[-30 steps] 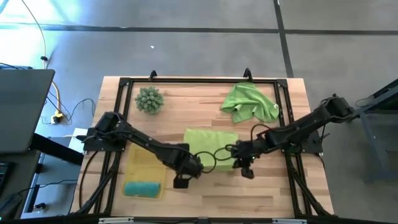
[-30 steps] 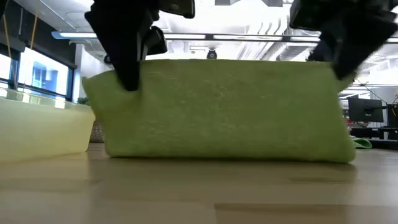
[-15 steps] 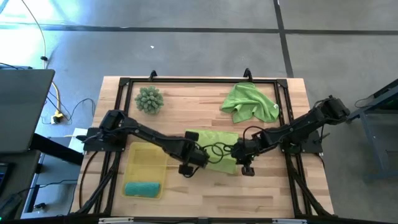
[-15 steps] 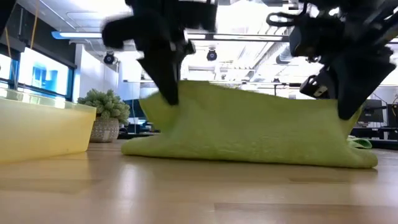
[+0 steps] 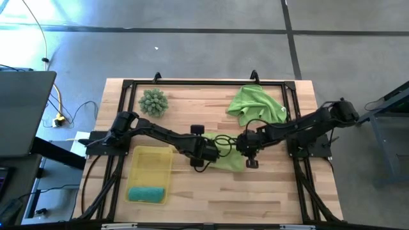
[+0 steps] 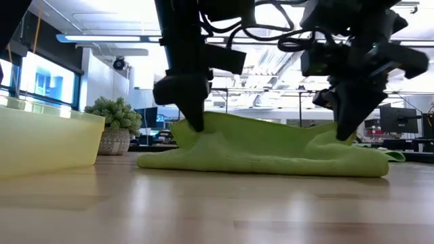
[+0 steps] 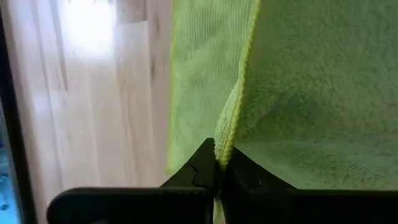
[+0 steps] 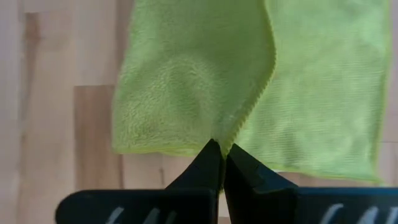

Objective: Roll microfiber towels into tight, uniform cylinder then place into a basket
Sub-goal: Fold the light green towel

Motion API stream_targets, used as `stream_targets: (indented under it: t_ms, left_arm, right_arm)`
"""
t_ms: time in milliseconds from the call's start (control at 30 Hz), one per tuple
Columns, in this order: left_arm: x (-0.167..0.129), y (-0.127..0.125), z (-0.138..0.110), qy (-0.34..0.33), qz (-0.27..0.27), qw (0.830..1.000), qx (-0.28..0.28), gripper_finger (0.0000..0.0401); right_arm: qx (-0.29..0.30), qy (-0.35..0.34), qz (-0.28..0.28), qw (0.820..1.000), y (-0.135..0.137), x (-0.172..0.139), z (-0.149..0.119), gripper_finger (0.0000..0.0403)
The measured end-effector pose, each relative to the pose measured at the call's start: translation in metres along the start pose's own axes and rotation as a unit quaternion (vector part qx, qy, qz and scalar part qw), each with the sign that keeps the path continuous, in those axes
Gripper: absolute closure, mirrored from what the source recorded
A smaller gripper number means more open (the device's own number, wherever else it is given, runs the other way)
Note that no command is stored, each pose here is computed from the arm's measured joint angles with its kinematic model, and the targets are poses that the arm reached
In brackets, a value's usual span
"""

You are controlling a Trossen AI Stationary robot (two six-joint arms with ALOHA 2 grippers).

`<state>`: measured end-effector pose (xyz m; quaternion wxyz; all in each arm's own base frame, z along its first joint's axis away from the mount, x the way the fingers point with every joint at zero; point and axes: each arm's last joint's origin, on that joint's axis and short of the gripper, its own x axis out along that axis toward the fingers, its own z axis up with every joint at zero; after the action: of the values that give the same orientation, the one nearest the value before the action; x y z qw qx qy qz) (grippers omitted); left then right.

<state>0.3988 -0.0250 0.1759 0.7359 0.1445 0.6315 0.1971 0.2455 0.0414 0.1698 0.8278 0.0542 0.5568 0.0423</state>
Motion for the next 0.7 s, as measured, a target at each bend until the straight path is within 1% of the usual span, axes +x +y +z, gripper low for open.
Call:
stream_targets:
  t_ms: [67, 200, 267, 333, 433, 500, 700]
  left_arm:
    - [0.000, -0.001, -0.001, 0.006, -0.016, 1.000, -0.011, 0.0401]
    - [-0.001, -0.005, -0.004, 0.035, -0.089, 0.995, -0.042, 0.0401]
    - [-0.002, -0.006, -0.006, 0.049, -0.105, 0.992, -0.053, 0.0401]
    - [-0.003, -0.005, -0.006, 0.051, -0.097, 0.993, -0.047, 0.0401]
    - [-0.001, 0.000, -0.005, 0.040, -0.060, 0.997, -0.034, 0.0401]
    - [0.001, 0.005, -0.004, 0.037, -0.042, 0.998, -0.036, 0.0401]
    - [0.009, 0.014, -0.002, 0.042, -0.038, 0.997, -0.050, 0.0401]
  right_arm:
    - [0.000, -0.001, -0.004, 1.000, -0.006, 0.000, 0.001, 0.0403]
    - [-0.007, 0.002, -0.011, 1.000, -0.014, -0.001, 0.001, 0.0403]
    - [-0.014, 0.003, -0.014, 1.000, -0.017, -0.001, 0.001, 0.0403]
    - [-0.018, 0.002, -0.016, 1.000, -0.021, -0.002, 0.002, 0.0403]
    - [-0.016, 0.003, -0.020, 1.000, -0.026, -0.002, 0.002, 0.0403]
    - [-0.017, 0.002, -0.023, 1.000, -0.029, -0.003, 0.003, 0.0403]
    - [-0.039, 0.001, -0.045, 0.998, -0.035, -0.003, 0.003, 0.0403]
